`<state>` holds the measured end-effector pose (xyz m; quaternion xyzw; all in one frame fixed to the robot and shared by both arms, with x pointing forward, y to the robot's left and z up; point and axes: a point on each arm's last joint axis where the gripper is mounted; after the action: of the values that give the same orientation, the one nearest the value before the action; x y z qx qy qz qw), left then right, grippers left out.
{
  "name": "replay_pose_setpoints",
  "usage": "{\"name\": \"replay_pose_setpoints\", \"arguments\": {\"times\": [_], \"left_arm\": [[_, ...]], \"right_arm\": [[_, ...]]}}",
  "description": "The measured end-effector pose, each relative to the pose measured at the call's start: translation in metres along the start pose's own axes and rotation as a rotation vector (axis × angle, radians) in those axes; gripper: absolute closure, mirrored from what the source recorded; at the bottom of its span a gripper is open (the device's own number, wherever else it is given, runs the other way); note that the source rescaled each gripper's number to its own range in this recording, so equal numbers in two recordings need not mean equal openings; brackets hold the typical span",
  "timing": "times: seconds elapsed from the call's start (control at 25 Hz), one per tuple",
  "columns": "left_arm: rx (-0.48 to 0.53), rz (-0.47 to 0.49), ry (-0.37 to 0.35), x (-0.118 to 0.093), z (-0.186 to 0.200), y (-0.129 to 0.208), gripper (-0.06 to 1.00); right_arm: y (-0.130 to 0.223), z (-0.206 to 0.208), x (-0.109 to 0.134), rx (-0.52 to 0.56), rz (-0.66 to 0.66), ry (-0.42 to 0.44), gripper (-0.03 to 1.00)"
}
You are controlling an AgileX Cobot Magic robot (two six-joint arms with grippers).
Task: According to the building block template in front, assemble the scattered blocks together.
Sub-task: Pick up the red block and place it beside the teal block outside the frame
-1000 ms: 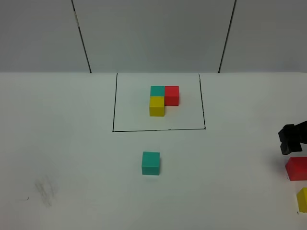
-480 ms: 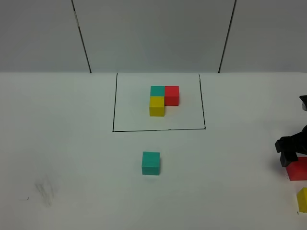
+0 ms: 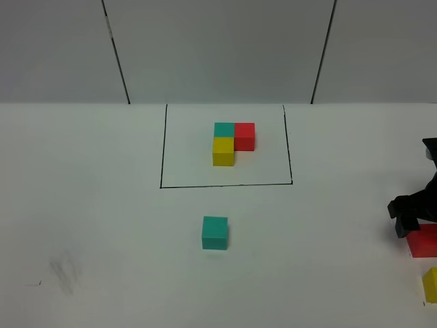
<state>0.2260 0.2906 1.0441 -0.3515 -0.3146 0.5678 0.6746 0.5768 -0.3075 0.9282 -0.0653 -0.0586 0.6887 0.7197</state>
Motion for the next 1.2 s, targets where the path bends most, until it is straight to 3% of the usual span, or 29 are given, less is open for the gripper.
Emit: {"name": "replay_pose_setpoints", "arguments": {"times": [0.52,0.64,0.68,0.76,1.04,1.2], "left_arm": [[0.0,0.0,0.0,0.0,0.0,0.0,0.21],[0.0,0.0,0.0,0.0,0.0,0.0,0.21],[0.0,0.0,0.0,0.0,0.0,0.0,0.21],[0.0,0.0,0.0,0.0,0.0,0.0,0.21],[0.0,0.0,0.0,0.0,0.0,0.0,0.21],[0.0,0.0,0.0,0.0,0.0,0.0,0.21]], "right_arm": [[0.001,-0.029,0.0,0.053,0.001,0.001,0.33],[0.001,-0.03,0.0,0.056,0.001,0.001,0.54],[0.001,-0.03,0.0,0.056,0.001,0.001,0.64],[0.001,-0.03,0.0,0.056,0.002,0.001,0.96],[0.003,-0.025,-0.002,0.091,0.055,0.02,0.97],[-0.005,0.008,-0.002,0.097,0.111,0.03,0.97]]}}
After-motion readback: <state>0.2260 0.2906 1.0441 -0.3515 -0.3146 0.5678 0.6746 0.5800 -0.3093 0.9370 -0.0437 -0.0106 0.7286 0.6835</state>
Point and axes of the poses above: a point on each arm's last joint axis where the gripper is mounted, z pointing back along that axis away from the gripper, x along the wrist's bending axis when the last joint is at zero, y = z × x, and after that the axes turned 4 degrees about -z, right-handed
